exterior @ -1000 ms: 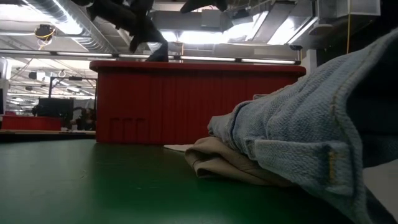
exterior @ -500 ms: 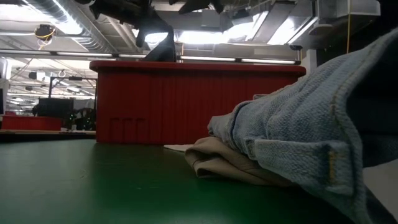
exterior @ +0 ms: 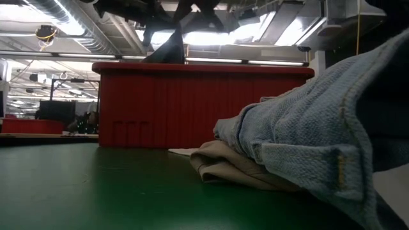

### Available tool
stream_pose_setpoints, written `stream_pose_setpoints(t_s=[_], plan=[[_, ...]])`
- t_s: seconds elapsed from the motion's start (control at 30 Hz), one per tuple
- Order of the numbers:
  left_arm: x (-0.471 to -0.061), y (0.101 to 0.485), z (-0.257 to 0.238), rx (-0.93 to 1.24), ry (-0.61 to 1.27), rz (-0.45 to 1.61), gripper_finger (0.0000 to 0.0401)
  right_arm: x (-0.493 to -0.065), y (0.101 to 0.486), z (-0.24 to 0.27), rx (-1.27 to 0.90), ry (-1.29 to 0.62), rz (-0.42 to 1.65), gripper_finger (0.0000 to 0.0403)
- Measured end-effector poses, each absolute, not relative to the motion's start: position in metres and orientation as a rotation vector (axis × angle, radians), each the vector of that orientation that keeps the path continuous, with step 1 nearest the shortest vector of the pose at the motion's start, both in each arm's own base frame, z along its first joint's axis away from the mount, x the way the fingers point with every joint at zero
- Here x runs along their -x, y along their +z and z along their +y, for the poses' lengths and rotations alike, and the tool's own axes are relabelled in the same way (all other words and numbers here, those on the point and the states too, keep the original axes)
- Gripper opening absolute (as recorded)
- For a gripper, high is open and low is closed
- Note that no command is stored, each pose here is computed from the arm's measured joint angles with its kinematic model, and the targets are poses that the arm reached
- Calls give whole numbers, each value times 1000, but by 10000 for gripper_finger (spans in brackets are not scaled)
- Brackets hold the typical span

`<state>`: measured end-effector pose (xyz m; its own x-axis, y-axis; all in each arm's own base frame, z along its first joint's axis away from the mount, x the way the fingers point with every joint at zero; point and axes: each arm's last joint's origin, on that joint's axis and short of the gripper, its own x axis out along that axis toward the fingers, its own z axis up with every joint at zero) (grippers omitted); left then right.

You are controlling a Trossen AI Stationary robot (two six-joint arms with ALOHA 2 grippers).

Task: Fold Laundry from Bin
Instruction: Fold the green polo shirt

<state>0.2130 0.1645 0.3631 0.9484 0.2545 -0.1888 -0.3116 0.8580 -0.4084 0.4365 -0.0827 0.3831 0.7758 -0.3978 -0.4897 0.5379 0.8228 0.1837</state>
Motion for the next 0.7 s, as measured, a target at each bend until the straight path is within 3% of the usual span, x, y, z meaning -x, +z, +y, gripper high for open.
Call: stream_pose_setpoints(t_s=[0.53,0.7], plan=[[-217,364,160,447,271,131,0,-459,360,-97,-300,-625,396,178],[-217,364,159,446,268,132,0,-458,361,-94,-276,-566,425,125]])
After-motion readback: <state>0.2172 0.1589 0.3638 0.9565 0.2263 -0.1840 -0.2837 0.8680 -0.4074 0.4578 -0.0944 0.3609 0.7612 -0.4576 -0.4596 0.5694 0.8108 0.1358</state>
